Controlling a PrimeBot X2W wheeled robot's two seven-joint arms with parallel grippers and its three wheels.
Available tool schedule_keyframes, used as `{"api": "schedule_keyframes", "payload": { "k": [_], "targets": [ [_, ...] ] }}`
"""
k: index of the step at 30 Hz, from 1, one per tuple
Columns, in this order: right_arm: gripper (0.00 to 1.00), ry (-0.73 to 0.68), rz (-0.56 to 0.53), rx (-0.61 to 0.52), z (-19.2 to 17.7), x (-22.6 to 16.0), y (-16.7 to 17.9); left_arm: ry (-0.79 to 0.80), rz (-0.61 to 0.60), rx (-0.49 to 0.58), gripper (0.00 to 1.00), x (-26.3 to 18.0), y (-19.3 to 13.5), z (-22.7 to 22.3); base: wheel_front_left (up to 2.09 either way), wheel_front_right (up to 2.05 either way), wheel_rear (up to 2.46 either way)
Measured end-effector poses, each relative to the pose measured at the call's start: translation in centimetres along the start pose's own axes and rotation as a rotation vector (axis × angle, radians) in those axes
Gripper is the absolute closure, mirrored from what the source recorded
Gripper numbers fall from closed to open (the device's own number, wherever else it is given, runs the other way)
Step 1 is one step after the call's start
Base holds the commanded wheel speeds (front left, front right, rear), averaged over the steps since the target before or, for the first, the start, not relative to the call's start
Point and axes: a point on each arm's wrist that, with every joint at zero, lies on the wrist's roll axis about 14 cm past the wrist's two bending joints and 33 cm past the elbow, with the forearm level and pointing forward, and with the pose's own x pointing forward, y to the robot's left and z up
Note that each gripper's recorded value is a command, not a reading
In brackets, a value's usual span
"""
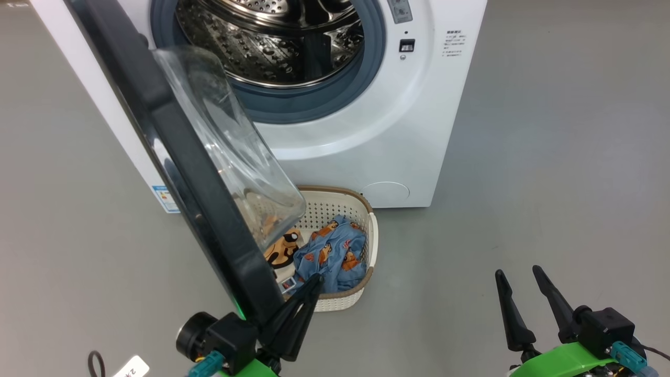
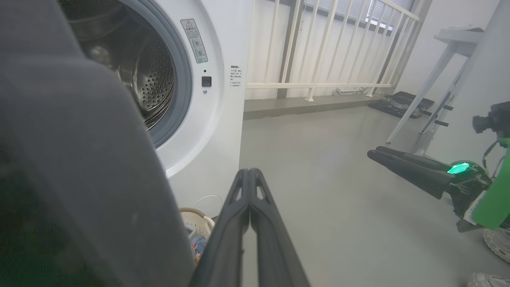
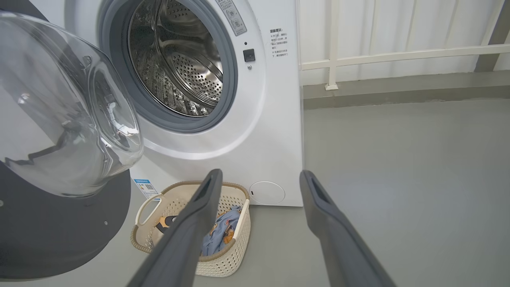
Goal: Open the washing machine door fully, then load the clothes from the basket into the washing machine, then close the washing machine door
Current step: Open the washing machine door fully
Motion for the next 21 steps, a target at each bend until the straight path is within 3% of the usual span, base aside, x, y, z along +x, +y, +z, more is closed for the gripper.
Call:
{"api": "schedule_keyframes", "payload": {
  "k": [21],
  "targets": [
    [0.00,0.007,0.071,0.012,-0.4,1.4,2.3,-0.001,0.128,-0.002,1.00,-1.9,1.8,0.6,0.00,0.00,0.00]
  ]
}}
